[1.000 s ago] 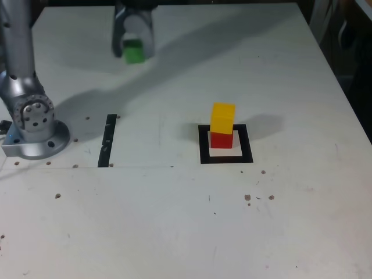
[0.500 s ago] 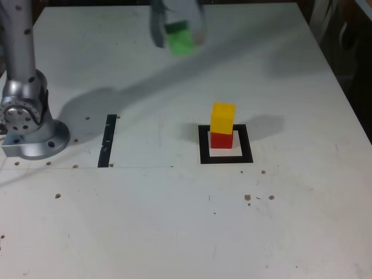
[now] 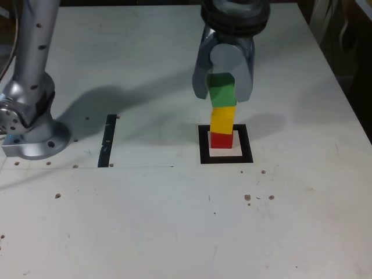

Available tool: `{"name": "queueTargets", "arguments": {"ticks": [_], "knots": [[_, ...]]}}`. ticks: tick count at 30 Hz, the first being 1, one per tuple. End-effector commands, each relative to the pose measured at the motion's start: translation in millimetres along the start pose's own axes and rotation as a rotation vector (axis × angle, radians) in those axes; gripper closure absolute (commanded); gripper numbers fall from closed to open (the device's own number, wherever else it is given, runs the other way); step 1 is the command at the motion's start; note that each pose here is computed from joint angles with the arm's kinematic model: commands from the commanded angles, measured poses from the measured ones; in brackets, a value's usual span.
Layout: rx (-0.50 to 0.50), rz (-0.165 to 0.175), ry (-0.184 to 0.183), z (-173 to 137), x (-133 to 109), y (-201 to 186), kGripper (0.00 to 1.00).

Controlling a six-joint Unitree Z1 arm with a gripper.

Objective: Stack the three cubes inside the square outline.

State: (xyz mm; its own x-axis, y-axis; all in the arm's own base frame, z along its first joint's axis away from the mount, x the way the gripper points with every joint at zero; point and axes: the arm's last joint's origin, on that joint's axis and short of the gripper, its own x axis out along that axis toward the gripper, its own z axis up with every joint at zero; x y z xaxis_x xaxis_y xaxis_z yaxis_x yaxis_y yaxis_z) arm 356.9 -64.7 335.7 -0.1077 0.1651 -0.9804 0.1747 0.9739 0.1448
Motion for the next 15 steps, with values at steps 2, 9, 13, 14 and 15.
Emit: {"name": "queueTargets", "arguments": {"ticks": [2, 9, 13, 14, 15], "knots": [[0.014, 0.014, 0.015, 0, 2, 0, 0.82], [0.009, 0.039, 0.058, -1, 13, 11, 0.82], [0.006, 0.04, 0.081, 2, 20, 13, 0.82], [0.005, 0.039, 0.087, 3, 22, 14, 0.82], [0.004, 0.039, 0.093, 4, 24, 14, 0.82]]}}
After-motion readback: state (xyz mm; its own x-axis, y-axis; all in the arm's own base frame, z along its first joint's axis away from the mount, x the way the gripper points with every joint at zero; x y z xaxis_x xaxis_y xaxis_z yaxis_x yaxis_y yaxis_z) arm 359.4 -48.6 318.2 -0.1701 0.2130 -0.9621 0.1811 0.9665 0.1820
